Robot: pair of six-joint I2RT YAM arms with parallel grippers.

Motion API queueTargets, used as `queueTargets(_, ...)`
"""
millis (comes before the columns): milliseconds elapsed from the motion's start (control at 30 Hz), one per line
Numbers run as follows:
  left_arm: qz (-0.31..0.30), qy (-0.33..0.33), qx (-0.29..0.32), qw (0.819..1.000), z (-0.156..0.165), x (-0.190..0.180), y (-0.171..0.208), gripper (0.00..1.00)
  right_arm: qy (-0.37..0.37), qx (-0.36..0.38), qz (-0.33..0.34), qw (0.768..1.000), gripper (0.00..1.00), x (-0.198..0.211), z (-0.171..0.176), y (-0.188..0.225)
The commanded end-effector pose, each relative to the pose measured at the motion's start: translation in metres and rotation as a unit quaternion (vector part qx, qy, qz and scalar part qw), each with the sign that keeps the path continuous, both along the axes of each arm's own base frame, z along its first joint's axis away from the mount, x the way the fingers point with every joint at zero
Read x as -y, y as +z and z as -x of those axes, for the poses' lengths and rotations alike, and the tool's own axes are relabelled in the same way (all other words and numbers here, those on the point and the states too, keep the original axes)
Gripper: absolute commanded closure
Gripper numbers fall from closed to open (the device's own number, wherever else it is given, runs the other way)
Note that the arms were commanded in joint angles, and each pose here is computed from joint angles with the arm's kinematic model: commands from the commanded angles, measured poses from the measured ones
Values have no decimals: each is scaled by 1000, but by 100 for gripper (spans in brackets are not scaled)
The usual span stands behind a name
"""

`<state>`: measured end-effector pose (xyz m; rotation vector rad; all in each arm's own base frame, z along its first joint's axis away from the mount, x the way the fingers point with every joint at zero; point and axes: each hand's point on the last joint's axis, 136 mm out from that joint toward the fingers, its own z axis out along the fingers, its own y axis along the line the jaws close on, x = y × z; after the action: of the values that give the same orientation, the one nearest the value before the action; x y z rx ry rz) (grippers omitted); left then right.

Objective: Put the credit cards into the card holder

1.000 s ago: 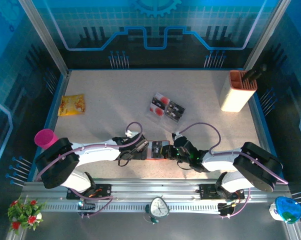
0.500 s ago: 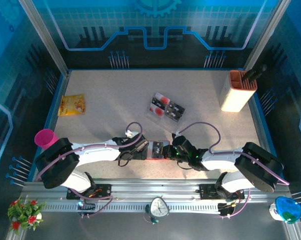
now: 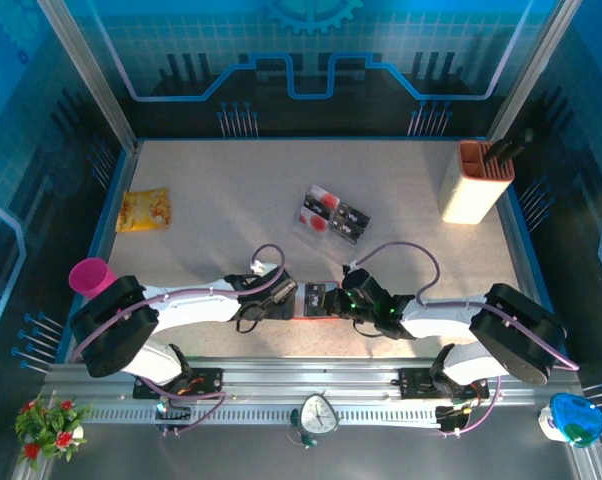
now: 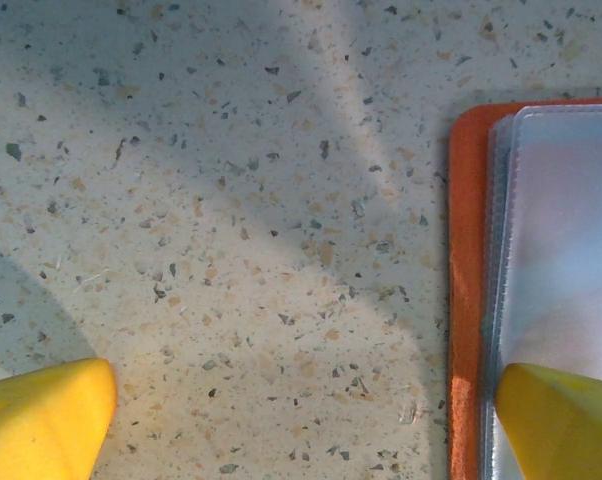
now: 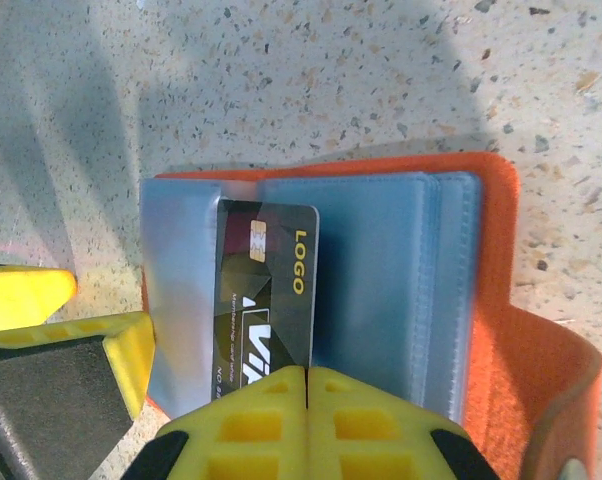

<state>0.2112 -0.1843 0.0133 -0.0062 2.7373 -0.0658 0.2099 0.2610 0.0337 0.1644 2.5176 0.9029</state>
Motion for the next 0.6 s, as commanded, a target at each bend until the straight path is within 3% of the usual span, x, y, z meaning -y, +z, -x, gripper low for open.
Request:
queueTargets(0,-31,-4,-28,999,15,-15,-19,1,13,-5,11,1000,100,-6,2,0)
queueTargets(567,-28,-4,-28,999,15,-14,-20,1,29,-30,20,999,100,-15,5,-10)
